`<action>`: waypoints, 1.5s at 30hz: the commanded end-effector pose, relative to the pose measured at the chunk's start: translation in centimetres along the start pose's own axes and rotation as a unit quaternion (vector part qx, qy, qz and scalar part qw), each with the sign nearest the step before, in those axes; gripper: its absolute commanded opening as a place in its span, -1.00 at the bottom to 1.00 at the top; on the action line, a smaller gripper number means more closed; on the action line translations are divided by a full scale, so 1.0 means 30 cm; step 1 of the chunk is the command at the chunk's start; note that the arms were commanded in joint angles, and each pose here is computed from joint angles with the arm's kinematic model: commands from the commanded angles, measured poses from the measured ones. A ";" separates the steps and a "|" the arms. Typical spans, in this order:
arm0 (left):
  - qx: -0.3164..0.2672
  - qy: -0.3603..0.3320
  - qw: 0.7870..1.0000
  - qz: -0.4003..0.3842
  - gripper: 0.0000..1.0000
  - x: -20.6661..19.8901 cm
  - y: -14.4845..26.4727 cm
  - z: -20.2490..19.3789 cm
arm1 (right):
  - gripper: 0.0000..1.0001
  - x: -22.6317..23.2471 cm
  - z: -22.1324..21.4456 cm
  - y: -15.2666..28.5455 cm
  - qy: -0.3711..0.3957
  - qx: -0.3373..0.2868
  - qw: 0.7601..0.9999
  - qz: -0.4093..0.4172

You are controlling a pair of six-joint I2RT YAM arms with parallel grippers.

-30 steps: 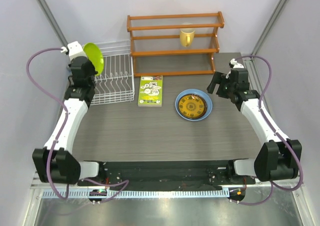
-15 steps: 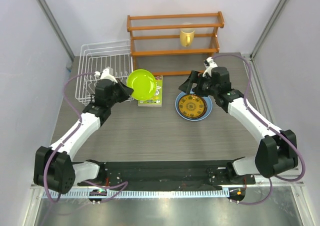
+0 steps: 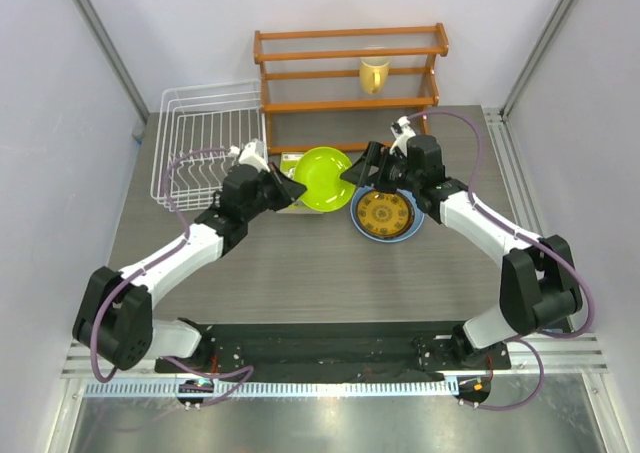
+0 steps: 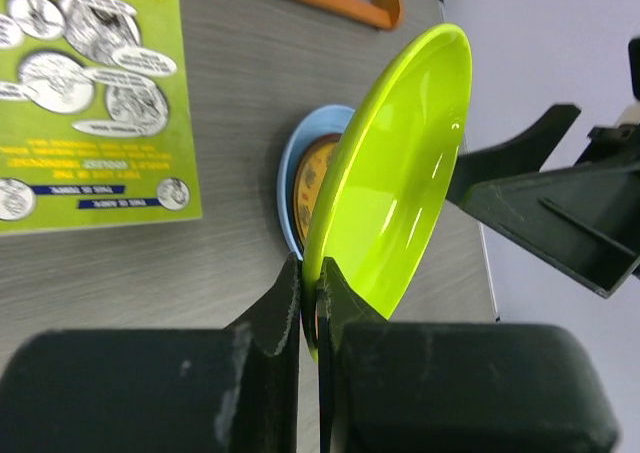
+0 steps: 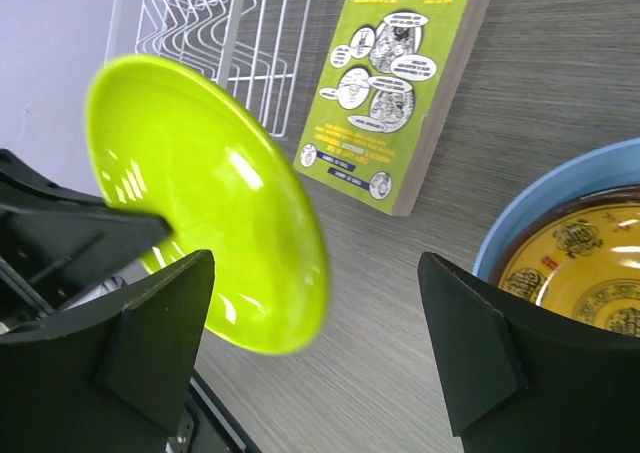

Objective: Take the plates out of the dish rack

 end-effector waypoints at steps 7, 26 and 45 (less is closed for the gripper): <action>-0.017 0.001 0.997 -0.076 -1.00 -0.119 -0.034 0.003 | -0.59 0.019 -0.013 -0.023 -0.003 0.003 0.999 0.049; -0.133 -0.121 0.963 0.201 0.56 0.050 0.117 0.094 | -0.96 -0.219 0.042 0.267 0.018 -0.046 0.975 -0.215; -0.194 -0.211 0.891 0.353 0.99 0.145 0.270 0.148 | -0.85 -0.407 -0.037 0.162 -0.017 0.017 0.967 -0.254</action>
Point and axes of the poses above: each gripper's point midway between its finger pads, its own y axis back along the fingers, its own x axis along the line the jaws close on, z = x × y, the point moved 9 cm from there along y, back along the fingers, and after that the axes turned 1 degree about y, right-handed, at the moved point
